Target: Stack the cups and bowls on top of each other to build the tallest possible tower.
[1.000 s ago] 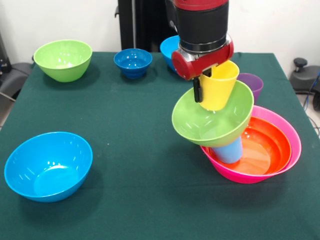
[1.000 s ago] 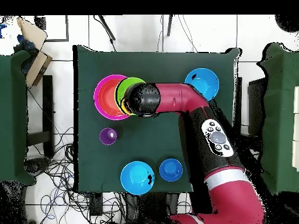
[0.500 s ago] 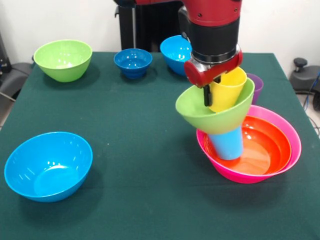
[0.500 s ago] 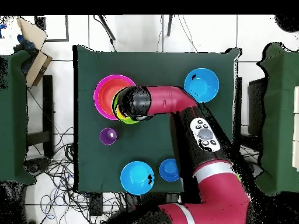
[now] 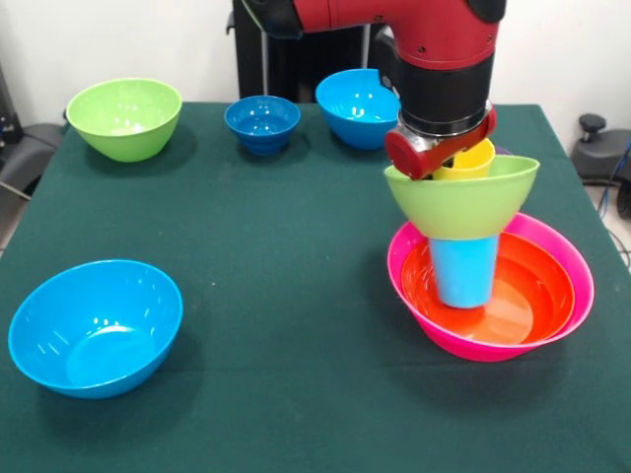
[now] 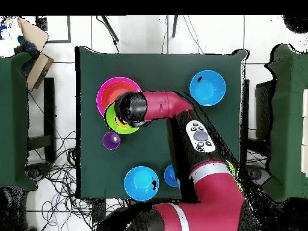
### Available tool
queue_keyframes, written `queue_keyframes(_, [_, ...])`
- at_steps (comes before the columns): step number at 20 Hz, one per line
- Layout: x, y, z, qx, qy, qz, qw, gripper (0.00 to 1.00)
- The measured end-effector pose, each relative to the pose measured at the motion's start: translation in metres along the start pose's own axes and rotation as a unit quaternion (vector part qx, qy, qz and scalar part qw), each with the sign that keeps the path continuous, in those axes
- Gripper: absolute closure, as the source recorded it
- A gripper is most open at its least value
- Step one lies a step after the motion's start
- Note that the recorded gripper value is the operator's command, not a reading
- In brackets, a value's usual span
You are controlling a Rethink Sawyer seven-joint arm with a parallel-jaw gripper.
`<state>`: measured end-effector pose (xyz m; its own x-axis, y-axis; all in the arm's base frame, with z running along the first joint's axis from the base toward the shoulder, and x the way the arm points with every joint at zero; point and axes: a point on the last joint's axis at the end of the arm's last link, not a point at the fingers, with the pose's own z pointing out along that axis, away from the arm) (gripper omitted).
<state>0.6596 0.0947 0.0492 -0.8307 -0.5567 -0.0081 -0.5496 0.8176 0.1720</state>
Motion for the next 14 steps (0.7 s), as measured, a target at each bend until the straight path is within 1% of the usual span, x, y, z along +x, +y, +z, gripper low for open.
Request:
queue_keyframes(4, [-0.001,0.002,0.000,0.003,0.002,-0.002,1.0000,1.00])
queue_keyframes(9, [-0.005,-0.002,-0.002,0.010,-0.001,-0.002,0.9999,1.00])
queue_keyframes(14, [-0.017,-0.014,-0.013,0.024,-0.015,0.001,0.9996,1.00])
